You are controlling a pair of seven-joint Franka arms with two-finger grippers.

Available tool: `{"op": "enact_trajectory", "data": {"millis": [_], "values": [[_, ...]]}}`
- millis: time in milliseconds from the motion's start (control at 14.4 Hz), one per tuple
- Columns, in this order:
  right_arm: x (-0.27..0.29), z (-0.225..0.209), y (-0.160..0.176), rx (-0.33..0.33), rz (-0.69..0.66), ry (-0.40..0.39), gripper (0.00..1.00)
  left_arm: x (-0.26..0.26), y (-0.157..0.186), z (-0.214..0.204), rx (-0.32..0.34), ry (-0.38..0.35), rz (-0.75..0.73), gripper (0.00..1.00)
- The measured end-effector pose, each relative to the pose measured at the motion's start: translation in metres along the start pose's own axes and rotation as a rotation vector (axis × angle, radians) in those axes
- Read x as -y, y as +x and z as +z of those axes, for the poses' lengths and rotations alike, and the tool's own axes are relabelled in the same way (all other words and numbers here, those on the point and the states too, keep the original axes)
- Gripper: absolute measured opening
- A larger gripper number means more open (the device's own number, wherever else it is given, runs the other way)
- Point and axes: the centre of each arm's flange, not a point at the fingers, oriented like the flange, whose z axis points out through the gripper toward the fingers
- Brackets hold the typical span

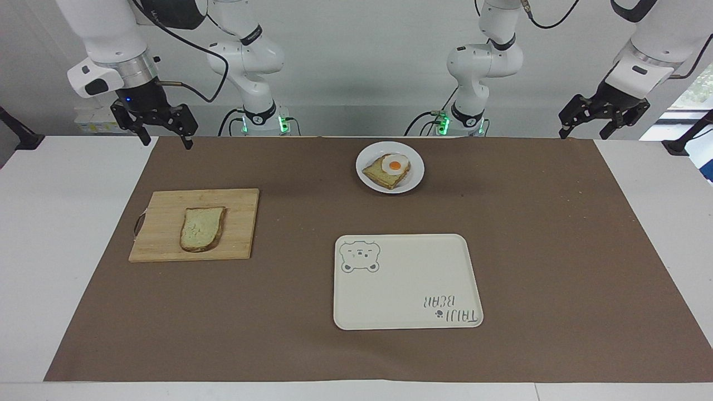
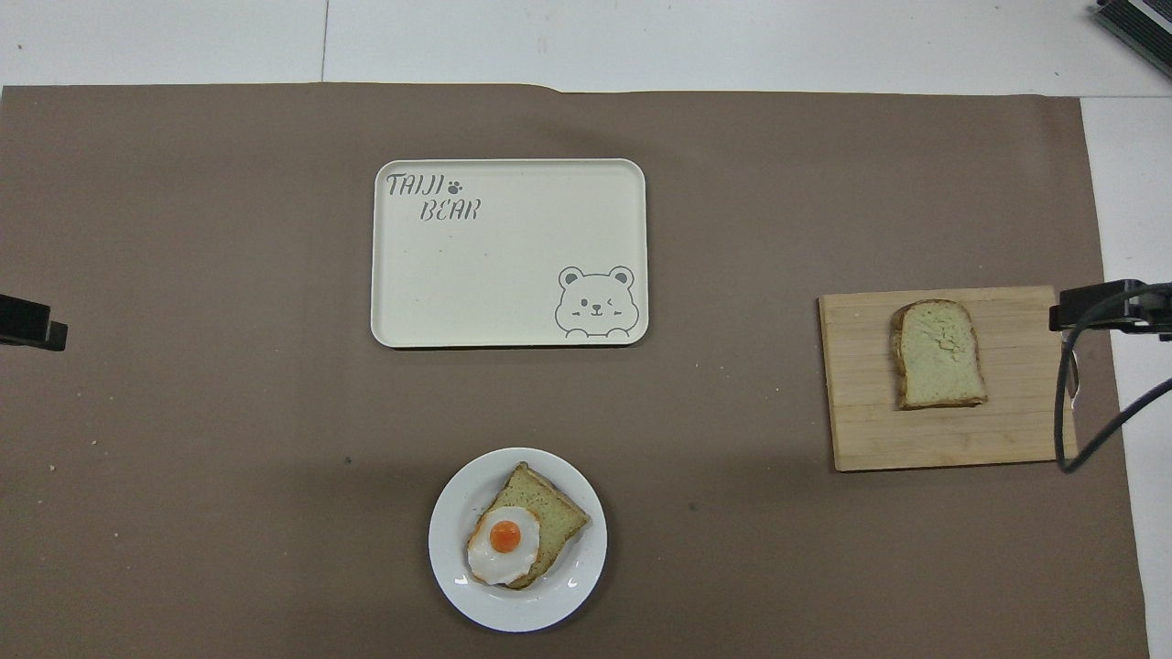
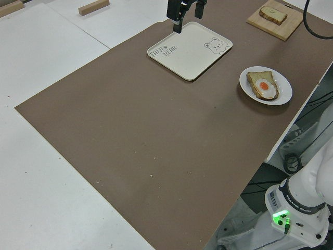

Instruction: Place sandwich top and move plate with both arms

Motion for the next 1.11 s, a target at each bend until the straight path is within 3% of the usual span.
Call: {"op": "enact_trajectory", "data": {"millis": [208,625,902,1110], "values": [[0.001,0.012,0.002,0.004,-0.006,0.0,1.0,0.0,0.0,0.0,0.0,0.0,-0.001,1.0],[-0.04,0.107,0.03,0.017,-0.117,-0.01,1.0,0.0,0.0,0.0,0.0,0.0,-0.001,1.0],[-0.056,0.136,0.037,0.045,-0.103,0.006,1.0,0.001,0.0,0.0,0.0,0.0,-0.001,1.0],[-0.065,0.168,0.052,0.006,-0.078,0.051,1.0,0.001,0.0,0.0,0.0,0.0,-0.002,1.0]]}}
